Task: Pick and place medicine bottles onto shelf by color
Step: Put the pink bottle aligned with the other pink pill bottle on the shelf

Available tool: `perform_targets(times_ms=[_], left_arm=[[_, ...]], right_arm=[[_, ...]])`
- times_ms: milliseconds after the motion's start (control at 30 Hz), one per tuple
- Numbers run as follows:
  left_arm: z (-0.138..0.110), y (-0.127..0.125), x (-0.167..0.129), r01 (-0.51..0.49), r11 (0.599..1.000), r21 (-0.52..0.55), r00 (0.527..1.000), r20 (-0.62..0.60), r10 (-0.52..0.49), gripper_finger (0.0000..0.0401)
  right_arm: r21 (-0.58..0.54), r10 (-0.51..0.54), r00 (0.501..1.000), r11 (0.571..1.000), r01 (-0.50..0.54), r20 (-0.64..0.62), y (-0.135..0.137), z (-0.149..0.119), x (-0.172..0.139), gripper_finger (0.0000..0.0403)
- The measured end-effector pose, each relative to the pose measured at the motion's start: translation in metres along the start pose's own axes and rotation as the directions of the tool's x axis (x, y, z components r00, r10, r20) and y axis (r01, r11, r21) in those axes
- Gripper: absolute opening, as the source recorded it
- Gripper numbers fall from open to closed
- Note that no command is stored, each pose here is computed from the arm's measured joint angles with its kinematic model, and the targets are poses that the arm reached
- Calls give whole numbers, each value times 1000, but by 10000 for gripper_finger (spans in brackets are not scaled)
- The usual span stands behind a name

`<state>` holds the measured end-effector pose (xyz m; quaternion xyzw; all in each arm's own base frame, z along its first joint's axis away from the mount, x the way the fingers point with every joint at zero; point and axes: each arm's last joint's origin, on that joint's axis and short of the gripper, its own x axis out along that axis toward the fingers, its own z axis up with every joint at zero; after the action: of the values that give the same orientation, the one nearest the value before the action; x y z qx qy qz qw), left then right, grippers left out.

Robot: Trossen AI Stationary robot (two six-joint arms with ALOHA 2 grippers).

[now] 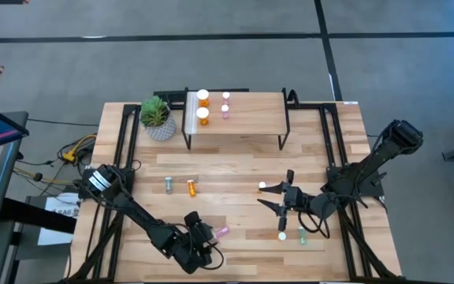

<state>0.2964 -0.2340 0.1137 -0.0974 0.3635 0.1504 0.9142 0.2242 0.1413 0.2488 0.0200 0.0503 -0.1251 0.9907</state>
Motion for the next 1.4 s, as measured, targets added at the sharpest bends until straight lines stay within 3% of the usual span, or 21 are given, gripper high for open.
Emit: perform_targets(times_ms=[367,933,1133,1400], left_arm=[[-5,1,12,-13,999,42,1000,-3,13,245],[0,-3,11,-27,996,80,1000,-6,28,101],[28,-7,-3,-57,990,132,995,-75,68,99],[95,10,-57,-69,968,239,990,-107,96,109]], right_arm=[[-4,0,1000,1000,0,-3,0,0,0,177],[-2,0,1000,1000,0,-2,0,0,0,177],[-9,0,1000,1000,0,-2,0,0,0,177],[-31,1,1000,1000,-1,-4,0,0,0,177]])
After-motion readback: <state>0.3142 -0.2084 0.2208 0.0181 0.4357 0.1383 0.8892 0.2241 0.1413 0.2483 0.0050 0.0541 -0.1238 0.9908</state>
